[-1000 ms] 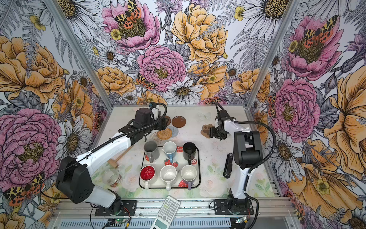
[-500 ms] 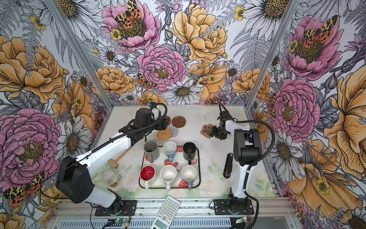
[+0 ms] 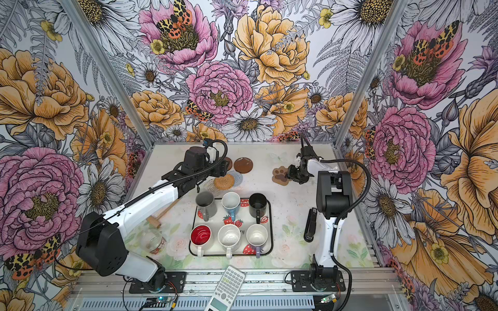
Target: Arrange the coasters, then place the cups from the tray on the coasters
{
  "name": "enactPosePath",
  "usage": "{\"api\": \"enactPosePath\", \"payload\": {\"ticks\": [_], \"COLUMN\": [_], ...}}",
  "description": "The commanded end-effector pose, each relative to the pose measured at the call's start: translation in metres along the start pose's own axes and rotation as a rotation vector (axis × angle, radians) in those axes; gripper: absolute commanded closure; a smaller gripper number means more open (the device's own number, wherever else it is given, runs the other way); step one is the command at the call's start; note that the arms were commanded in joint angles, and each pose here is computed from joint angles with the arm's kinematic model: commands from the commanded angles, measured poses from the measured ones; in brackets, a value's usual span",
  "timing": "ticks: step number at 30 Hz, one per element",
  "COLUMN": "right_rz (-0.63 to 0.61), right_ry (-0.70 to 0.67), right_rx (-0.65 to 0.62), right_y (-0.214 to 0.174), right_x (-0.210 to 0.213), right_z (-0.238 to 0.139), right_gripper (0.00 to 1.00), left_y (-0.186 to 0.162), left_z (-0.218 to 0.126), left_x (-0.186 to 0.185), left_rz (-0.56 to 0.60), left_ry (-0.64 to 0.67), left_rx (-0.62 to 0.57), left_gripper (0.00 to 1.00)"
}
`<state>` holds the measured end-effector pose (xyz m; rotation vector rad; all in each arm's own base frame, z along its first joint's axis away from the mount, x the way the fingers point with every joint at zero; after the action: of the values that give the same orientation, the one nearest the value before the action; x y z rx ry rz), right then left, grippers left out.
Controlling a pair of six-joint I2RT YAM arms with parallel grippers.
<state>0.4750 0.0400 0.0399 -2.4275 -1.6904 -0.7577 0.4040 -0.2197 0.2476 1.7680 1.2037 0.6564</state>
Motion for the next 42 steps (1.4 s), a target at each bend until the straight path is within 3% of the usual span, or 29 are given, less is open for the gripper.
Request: {"api": "enactPosePath", "payload": {"ticks": [1,7,12,18,21,32,42], "right_rz": [0.038,0.049,0.047,-0.001,-0.039,-0.08,-0.059], "right_ry": [0.005,0.029,0.053,0.135,0.176,0.285,0.313], "right_rx": [0.024,-0.01,-0.093,-0.167,-0.167,-0.071,0.0], "right_y": [0.003,0.024,0.049,0.066,0.064,0.05,0.036], "right_x": [-0.006,-0.001,0.012,0.059,0.087,0.16,0.184], "right_z": [0.014,0.011,-0.017,-0.05,-0.052,-0.001,0.042], "right_gripper": [0.48,0.48,0.48,0.48,0.47,0.44,0.44], "left_y": [0.008,0.003,0.009,0.021,0.013,-0.002,-0.025], "left_z": [-0.005,0.008,0.025,0.072,0.107,0.198,0.235], "left_x": [0.0,0.001,0.002,0.012,0.02,0.029,0.035], "left_rz": [0.028,0.039,0.041,-0.036,-0.075,-0.18,-0.273], "left_ry": [0.019,0.029,0.021,-0.05,-0.086,-0.205,-0.263], "left_rx": [-0.017,0.007,0.013,0.042,0.113,0.211,0.247], "left_gripper": [0.16,0.16,0.15,0.15,0.17,0.19,0.22]}}
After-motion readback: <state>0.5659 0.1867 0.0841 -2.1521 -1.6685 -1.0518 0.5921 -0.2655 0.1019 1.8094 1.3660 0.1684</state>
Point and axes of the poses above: each gripper's point midway between its finger pads, its own z axis out along the fingers, its own x axis along the line the jaws close on, y = z × x, the point moved 1 cm from there along -z, back along the fingers, and after that the axes turned 9 degrees about z, right-handed, at the moved point
